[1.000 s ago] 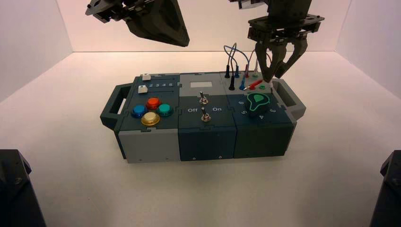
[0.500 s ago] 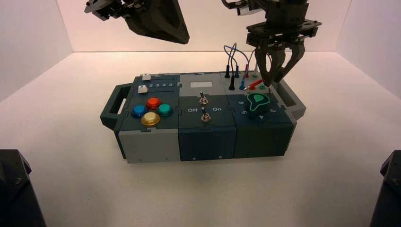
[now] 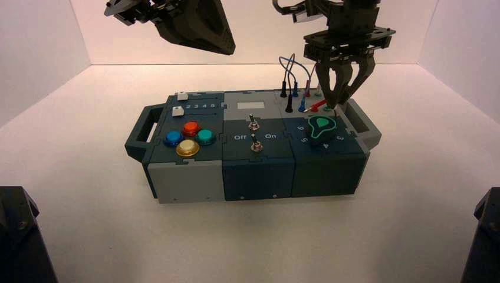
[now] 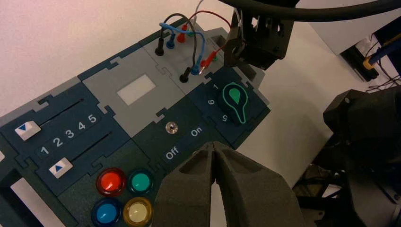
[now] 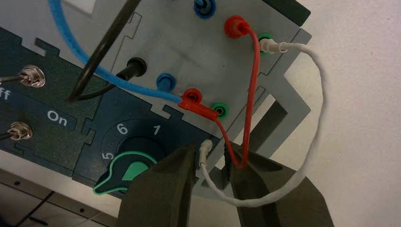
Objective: Insert the white wire.
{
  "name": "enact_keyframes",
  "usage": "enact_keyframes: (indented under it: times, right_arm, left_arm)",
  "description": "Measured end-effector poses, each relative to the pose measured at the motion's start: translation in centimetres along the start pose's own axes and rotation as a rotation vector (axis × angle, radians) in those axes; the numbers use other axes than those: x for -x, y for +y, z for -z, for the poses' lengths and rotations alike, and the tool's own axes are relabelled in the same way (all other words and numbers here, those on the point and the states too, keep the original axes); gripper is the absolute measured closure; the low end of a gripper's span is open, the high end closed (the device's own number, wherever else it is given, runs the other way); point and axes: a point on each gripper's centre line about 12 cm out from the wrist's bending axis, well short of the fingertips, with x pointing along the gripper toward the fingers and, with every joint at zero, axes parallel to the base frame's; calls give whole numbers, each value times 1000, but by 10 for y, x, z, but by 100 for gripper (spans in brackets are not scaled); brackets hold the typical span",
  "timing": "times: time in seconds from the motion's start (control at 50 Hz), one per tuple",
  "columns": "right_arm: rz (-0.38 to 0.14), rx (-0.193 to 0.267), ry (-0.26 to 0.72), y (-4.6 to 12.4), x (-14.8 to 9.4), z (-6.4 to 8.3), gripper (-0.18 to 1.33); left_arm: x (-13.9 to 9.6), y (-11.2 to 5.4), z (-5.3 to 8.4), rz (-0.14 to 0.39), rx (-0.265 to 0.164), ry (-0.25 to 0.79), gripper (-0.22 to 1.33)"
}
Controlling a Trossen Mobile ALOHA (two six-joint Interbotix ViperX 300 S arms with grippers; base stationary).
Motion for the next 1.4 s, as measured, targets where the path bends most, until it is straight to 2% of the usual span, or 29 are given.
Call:
enact_keyframes:
  times: [0.2, 0.44, 0.6, 0.88, 1.04, 1.4]
  right_arm:
    - [2, -7, -6, -1, 0, -1, 66]
    - [2, -4, 2, 0, -4, -1, 82]
    - [2, -7, 6, -1, -7, -2, 104]
    - [17, -1, -11, -3, -5, -3, 106]
    - [33, -6, -60, -4, 2, -5, 106]
    - [35, -16, -169, -3, 5, 6, 106]
  left_arm:
    - [0, 0, 0, 0, -1, 0, 127]
    - [0, 1, 0, -2, -5, -1, 127]
    - [0, 1, 0, -2, -3, -1, 127]
    - [1, 0, -1, -1, -4, -5, 128]
    - [3, 0, -2, 2, -6, -14, 128]
    - [0, 1, 2, -5, -5, 21, 127]
